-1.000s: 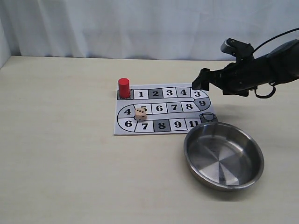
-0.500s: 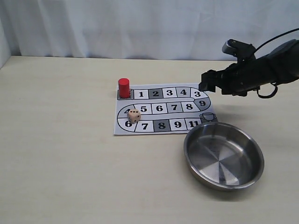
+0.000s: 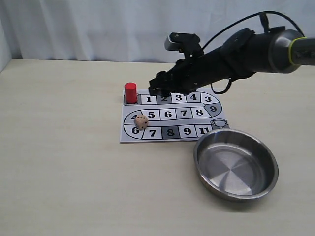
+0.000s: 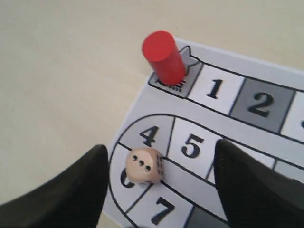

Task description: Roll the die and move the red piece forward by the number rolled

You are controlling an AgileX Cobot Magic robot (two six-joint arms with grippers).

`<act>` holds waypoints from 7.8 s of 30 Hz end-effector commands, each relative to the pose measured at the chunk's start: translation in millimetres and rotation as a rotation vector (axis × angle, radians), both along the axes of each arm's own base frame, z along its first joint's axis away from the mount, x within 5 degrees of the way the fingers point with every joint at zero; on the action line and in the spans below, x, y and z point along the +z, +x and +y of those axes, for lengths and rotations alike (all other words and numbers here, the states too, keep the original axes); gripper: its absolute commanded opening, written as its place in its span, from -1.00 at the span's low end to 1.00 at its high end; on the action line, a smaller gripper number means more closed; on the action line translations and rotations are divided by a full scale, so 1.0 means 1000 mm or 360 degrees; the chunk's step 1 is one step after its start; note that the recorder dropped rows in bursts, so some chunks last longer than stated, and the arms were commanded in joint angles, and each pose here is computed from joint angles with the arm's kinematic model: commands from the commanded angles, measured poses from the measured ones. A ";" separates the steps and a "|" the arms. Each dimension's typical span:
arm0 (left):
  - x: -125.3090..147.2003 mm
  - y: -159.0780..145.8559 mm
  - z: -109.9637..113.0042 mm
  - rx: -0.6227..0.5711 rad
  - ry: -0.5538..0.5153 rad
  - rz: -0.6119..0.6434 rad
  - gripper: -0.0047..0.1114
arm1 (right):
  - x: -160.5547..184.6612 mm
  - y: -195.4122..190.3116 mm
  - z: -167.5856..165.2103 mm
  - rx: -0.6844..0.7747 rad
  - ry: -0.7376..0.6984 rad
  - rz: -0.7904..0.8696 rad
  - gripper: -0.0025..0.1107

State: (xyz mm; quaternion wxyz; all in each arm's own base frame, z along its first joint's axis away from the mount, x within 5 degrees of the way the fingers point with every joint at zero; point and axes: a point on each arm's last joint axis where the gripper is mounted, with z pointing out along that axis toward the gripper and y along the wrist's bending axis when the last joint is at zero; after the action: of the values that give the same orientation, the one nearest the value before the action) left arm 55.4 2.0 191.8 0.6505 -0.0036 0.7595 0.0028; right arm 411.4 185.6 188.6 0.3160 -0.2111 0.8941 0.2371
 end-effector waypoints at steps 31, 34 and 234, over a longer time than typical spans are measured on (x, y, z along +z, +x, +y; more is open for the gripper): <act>0.001 0.000 0.000 -0.0003 -0.0013 -0.0018 -0.92 | -0.052 0.055 0.066 -0.0052 -0.0017 -0.0238 0.12; 0.001 0.000 0.000 -0.0003 -0.0013 -0.0018 -0.92 | -0.051 0.064 0.070 -0.0049 -0.0010 -0.0291 0.12; 0.001 0.000 0.000 -0.0003 -0.0013 -0.0018 -0.92 | 0.006 0.067 -0.178 -0.0615 -0.0387 0.0614 -0.88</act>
State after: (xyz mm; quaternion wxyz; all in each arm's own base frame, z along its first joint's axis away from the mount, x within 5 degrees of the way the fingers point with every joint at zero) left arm 55.4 2.0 191.8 0.6505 -0.0036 0.7595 0.0028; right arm 486.8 27.3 193.5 0.1892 -0.0388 0.9718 0.1354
